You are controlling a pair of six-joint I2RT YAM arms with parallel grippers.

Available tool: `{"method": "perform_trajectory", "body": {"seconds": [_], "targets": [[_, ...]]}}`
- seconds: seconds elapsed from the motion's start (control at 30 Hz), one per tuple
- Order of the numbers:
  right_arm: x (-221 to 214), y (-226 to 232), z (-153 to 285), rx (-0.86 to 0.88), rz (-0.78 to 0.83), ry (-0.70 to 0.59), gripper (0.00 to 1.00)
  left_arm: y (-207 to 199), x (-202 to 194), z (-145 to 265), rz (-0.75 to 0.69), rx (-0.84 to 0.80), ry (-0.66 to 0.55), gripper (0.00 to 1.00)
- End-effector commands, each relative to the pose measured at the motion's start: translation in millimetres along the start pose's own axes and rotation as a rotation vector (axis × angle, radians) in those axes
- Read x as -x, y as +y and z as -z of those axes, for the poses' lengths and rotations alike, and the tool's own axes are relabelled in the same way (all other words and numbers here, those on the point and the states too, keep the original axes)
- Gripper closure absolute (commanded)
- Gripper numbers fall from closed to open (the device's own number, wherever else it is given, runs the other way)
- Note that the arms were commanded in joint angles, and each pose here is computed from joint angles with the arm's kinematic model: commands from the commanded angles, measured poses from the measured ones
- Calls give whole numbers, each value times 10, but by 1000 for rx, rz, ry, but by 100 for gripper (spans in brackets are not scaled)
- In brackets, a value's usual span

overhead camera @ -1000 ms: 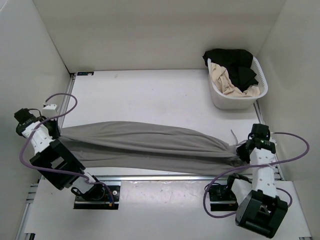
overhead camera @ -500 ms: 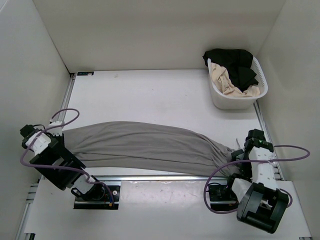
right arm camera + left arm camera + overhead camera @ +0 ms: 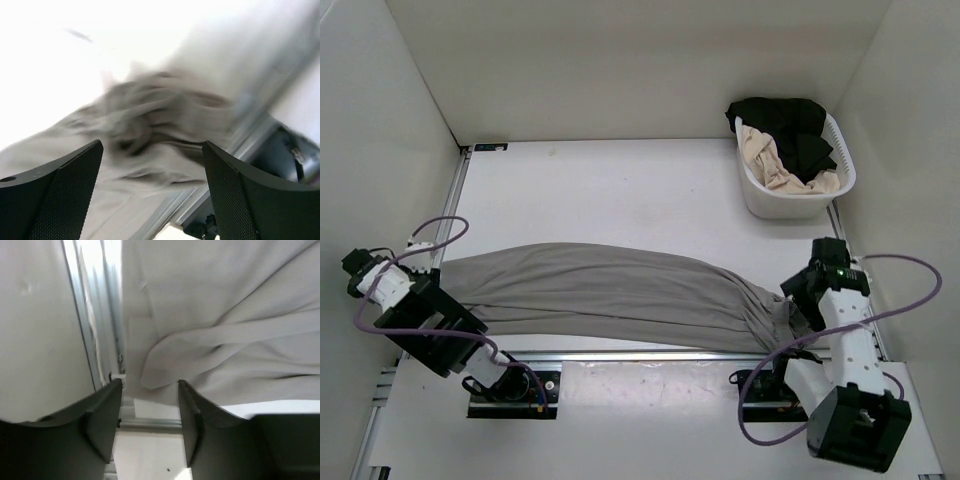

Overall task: Fold and stack the trousers
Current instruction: Fold the trousers

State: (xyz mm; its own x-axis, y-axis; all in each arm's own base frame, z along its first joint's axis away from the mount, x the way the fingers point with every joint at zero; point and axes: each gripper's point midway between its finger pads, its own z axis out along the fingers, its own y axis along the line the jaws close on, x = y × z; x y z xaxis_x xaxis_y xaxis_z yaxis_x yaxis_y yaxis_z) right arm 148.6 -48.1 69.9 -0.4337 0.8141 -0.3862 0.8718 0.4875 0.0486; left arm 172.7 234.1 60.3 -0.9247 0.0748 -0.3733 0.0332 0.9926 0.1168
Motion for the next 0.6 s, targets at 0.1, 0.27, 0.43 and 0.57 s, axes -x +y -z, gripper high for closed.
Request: {"method": "perform_trajectory", "body": {"seconds": [0.1, 0.27, 0.43, 0.57], "targets": [[-47, 684, 148, 107, 332, 96, 13, -309, 240, 43, -199, -87, -47, 39], [-239, 657, 78, 35, 461, 151, 11, -340, -151, -138, -368, -35, 55, 34], [-443, 731, -73, 85, 453, 208, 11, -42, 165, -174, -277, 78, -26, 30], [-660, 633, -230, 47, 469, 305, 11, -49, 128, -297, -262, 52, 9, 30]]}}
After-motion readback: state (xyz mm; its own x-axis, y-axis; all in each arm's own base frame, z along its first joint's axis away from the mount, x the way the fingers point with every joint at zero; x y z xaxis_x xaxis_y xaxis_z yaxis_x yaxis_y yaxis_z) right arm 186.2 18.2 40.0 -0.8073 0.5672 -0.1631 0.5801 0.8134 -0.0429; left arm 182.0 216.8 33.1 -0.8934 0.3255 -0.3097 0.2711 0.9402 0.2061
